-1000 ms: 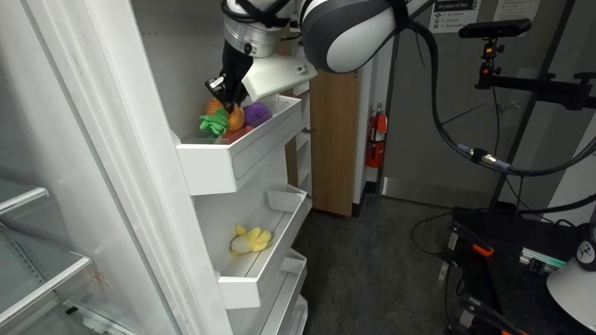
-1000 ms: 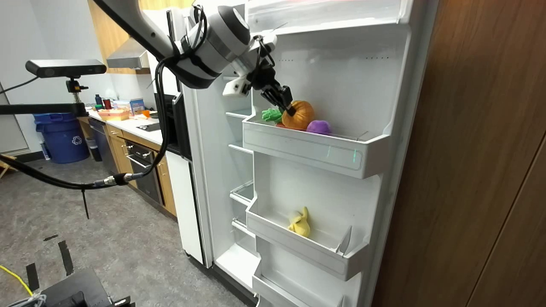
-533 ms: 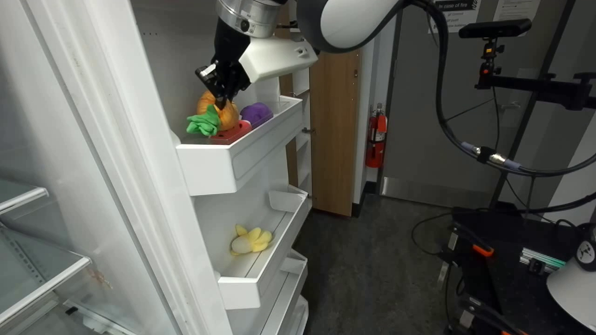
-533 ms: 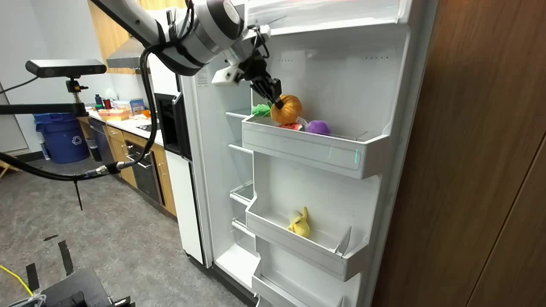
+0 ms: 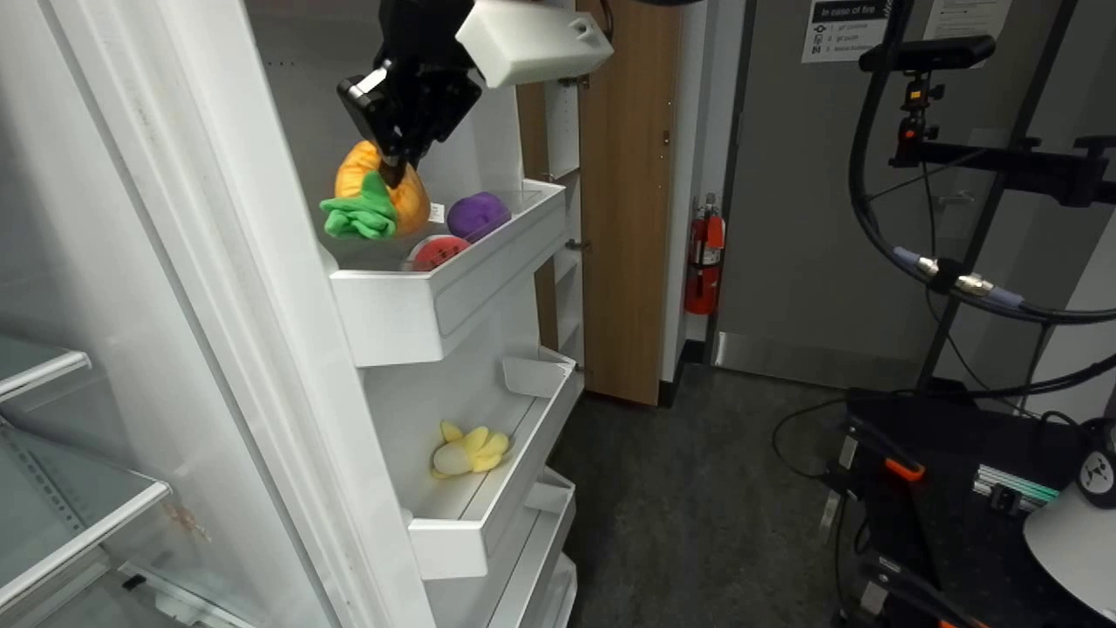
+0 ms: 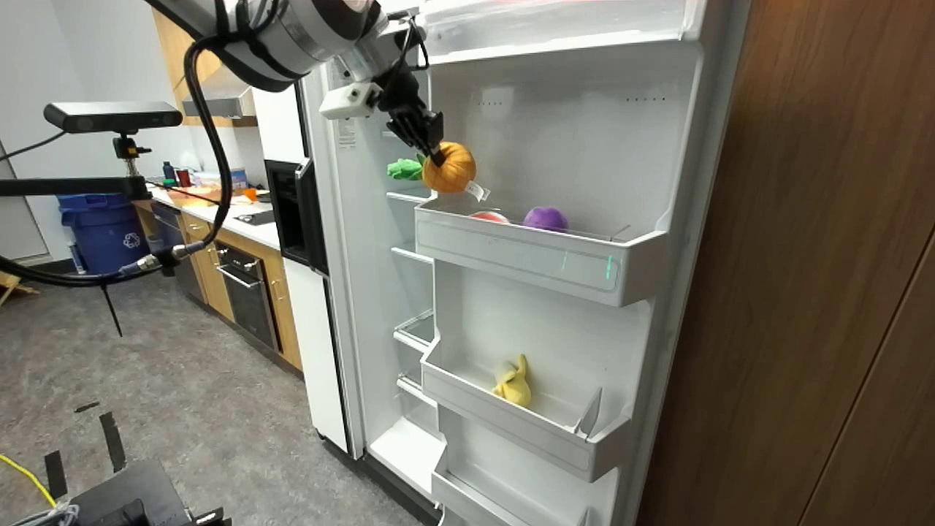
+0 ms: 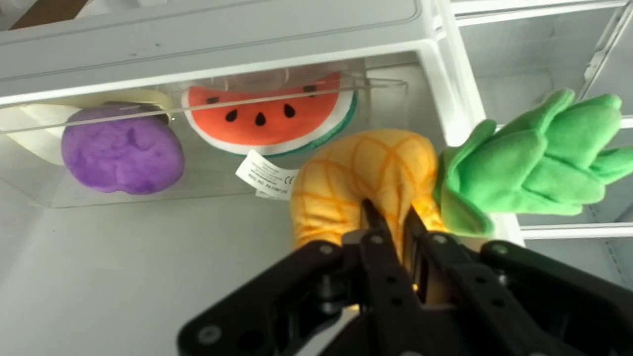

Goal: Move the orange plush toy to the lower shelf in the fridge

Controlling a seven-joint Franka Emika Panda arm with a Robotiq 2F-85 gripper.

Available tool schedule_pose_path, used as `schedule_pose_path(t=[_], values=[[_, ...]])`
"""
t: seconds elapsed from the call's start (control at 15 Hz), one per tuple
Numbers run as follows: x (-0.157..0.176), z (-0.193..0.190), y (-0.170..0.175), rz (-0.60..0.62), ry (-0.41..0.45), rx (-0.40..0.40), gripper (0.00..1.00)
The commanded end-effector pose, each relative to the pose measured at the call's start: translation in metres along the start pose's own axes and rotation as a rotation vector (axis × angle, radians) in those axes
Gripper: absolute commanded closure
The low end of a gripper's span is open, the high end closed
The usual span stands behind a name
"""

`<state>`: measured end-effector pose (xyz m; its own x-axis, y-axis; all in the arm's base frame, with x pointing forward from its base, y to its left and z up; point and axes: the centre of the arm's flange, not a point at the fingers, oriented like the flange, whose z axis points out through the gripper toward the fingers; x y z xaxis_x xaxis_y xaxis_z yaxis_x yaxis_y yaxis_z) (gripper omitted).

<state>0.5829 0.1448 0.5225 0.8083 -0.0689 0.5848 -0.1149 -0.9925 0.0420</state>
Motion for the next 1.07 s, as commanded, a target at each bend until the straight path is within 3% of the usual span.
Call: schedule_pose_path(t=[0.0,0.2,0.4,1.0], values=[[-0.014,-0.029,-0.008,-0.09,-0.092,0.07,0.97],[-0.025,-0.036,-0.018,-0.16,-0.186,0.115,0.97],[-0.039,-0.033,-0.017,-0.23,-0.285,0.113,0.97],[-0.077,0.016,-0.006,-0.35,-0.3,0.01,0.97]])
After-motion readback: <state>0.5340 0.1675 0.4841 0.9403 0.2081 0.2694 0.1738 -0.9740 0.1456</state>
